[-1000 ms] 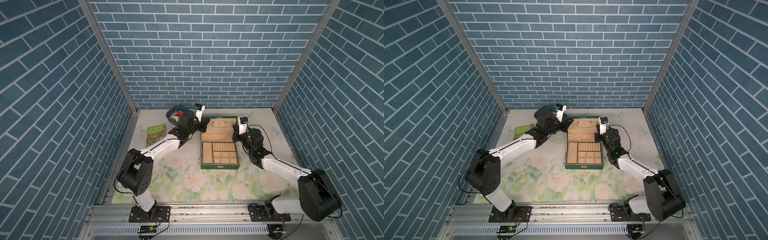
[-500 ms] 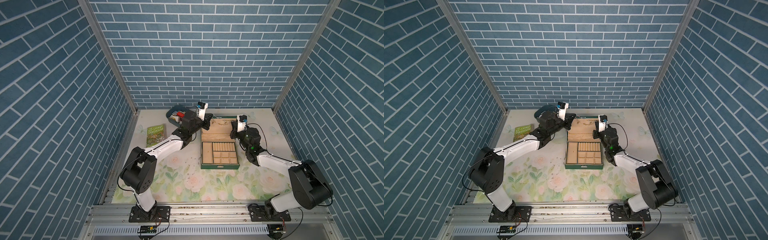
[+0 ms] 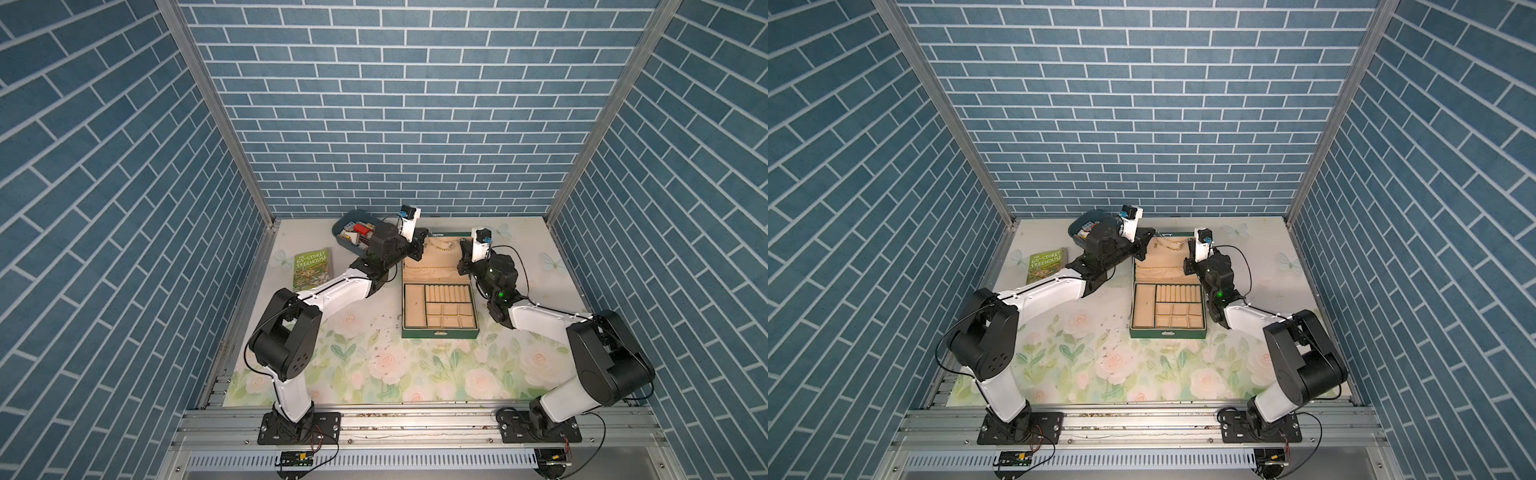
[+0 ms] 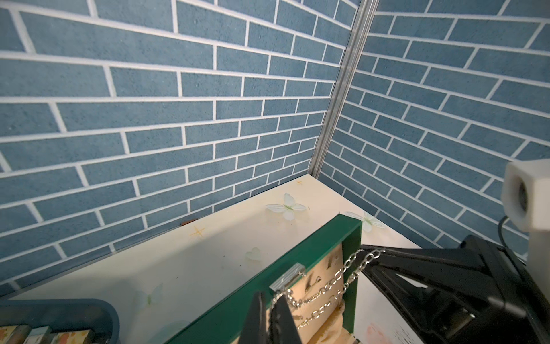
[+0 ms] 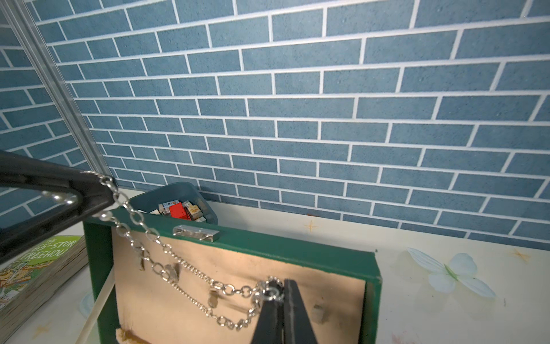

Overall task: Put jewelry chain into jewelry box
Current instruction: Hang the necklace on the jewelry box clasp.

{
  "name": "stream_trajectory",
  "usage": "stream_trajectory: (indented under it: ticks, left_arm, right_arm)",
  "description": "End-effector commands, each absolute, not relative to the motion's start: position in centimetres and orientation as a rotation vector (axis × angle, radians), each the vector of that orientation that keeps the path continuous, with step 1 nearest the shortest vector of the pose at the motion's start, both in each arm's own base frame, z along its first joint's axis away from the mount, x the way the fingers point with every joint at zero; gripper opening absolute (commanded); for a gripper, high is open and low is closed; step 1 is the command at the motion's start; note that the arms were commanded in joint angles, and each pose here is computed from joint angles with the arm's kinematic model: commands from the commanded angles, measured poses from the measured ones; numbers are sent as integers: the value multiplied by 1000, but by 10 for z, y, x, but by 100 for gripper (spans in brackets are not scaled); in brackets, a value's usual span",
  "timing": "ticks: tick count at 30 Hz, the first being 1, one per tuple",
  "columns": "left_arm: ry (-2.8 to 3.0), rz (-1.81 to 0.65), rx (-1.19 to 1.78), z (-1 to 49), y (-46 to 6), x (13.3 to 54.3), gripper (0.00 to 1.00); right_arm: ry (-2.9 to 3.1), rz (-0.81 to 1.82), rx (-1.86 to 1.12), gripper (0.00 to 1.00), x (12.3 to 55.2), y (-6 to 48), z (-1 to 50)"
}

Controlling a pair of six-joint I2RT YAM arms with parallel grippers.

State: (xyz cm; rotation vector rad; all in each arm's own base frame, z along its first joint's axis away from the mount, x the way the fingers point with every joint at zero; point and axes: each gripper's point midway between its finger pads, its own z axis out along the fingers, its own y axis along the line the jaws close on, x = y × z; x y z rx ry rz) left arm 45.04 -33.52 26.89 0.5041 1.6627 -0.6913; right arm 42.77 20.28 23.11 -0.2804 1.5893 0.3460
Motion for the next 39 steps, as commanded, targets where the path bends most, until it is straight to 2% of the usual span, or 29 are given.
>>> stream_trajectory:
  ticks: [1,19,39]
  left_arm:
    - [1587,-670,501,292,-337,455,0]
    - [1598,-646,507,277,-343,468,0]
    - [1701,-625,516,232,-338,463,0]
  right_arm:
    - [1510,342,-280,0,435,205,254]
    - [1520,342,-291,0,442,210,243]
    - [1575,362,-295,0,436,209,218]
